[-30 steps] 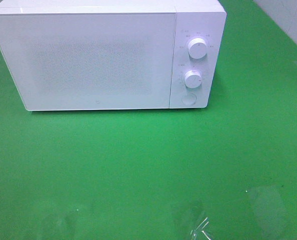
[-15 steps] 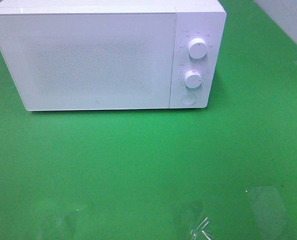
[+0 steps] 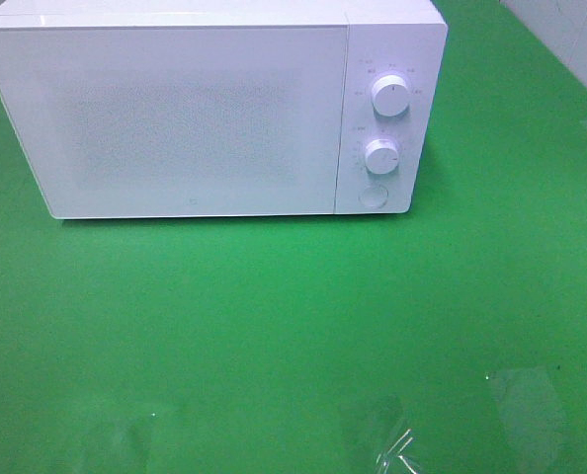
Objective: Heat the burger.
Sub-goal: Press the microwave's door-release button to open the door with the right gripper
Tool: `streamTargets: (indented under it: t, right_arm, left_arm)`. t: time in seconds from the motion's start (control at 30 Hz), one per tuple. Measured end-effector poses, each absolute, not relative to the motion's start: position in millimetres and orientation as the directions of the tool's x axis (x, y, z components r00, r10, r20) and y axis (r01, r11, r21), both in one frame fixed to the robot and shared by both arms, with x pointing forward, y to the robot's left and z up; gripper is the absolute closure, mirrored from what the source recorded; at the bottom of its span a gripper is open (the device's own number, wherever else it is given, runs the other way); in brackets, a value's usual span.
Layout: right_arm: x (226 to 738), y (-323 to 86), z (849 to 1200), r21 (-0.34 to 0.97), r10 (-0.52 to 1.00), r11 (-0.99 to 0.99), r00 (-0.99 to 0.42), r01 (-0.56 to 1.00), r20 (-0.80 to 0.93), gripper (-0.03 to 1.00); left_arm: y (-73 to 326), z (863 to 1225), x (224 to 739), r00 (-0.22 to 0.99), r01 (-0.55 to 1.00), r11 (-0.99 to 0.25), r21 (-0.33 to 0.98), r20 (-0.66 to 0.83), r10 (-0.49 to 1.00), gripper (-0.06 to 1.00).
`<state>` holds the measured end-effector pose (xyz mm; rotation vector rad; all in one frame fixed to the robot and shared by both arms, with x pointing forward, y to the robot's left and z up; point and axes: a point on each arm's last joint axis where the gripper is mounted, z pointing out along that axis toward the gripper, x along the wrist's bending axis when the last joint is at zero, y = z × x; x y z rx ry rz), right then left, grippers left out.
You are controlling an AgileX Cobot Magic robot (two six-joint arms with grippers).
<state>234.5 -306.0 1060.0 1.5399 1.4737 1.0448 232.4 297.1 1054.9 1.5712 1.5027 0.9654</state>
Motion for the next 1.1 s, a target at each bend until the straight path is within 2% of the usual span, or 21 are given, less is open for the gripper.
streamTargets:
  t: [0.4,0.63,1.1]
  right_arm:
    - [234.1,-306.1,1060.8,0.922,0.998,-0.057,0.004,0.384,0.06,0.21]
    - [236.4,-305.5,1081.6,0.954,0.998,-0.06,-0.008,0.293,0.065,0.21]
    - [308.1,-296.3,1097.6,0.946,0.998,-0.037,-0.03,0.323,0.049,0.21]
  left_arm:
    - [297.1,1054.9,232.4,0.029,0.438,-0.035,0.898,0.025,0.999,-0.03]
    - [297.1,1054.9,232.4,0.029,0.438,-0.035,0.898,0.025,0.999,-0.03]
    - [297.1,1054.9,232.4,0.029,0.438,-0.035,0.898,0.025,0.999,-0.03]
